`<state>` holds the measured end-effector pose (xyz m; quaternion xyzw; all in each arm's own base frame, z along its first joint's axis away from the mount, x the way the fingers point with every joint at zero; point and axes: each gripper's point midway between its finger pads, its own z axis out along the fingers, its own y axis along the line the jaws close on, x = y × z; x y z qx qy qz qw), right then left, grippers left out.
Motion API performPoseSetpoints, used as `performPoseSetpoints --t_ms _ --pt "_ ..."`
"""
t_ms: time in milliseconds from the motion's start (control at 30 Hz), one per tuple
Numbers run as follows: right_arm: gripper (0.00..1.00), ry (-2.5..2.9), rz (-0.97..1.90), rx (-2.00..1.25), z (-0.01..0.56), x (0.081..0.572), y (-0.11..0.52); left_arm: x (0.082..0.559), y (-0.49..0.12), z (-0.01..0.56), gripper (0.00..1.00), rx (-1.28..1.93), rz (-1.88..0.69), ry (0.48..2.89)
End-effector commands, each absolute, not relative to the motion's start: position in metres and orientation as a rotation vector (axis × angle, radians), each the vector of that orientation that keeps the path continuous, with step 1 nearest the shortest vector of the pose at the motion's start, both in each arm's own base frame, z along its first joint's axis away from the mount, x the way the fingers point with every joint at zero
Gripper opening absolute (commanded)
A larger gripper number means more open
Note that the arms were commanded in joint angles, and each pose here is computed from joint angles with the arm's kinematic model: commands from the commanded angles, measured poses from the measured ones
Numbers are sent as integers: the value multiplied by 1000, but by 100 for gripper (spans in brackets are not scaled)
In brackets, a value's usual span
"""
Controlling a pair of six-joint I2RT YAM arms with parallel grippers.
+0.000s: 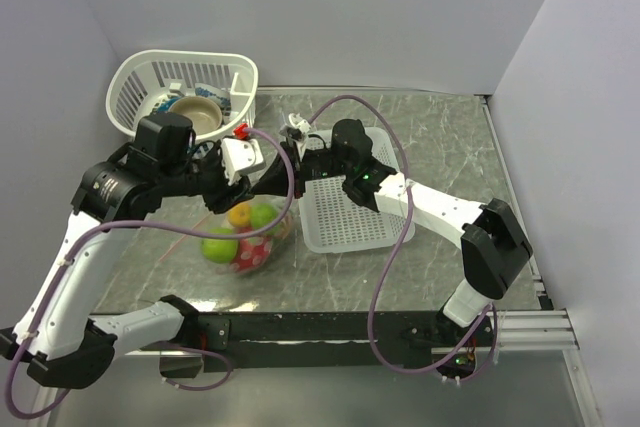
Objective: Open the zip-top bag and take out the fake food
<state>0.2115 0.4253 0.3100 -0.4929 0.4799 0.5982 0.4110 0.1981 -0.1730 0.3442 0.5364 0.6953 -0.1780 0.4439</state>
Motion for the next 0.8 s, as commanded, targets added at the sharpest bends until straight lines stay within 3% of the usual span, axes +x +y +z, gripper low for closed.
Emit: performPoseSetpoints --t_ms 0,167,367,600,767 --pt "4 1106 1483 -1229 340 214 426 198 -190 363 50 1319 -533 1650" --pt "4 1104 1483 -1231 339 213 425 200 -192 365 44 1310 -535 1641" --pt "4 1106 1484 -1231 338 213 425 204 -190 363 24 1308 -512 1649" --pt "4 1100 1477 -1230 342 214 424 206 -186 350 16 1316 -486 1683" --pt "2 1102 1460 -1220 344 218 421 210 -180 349 5 1309 -438 1692"
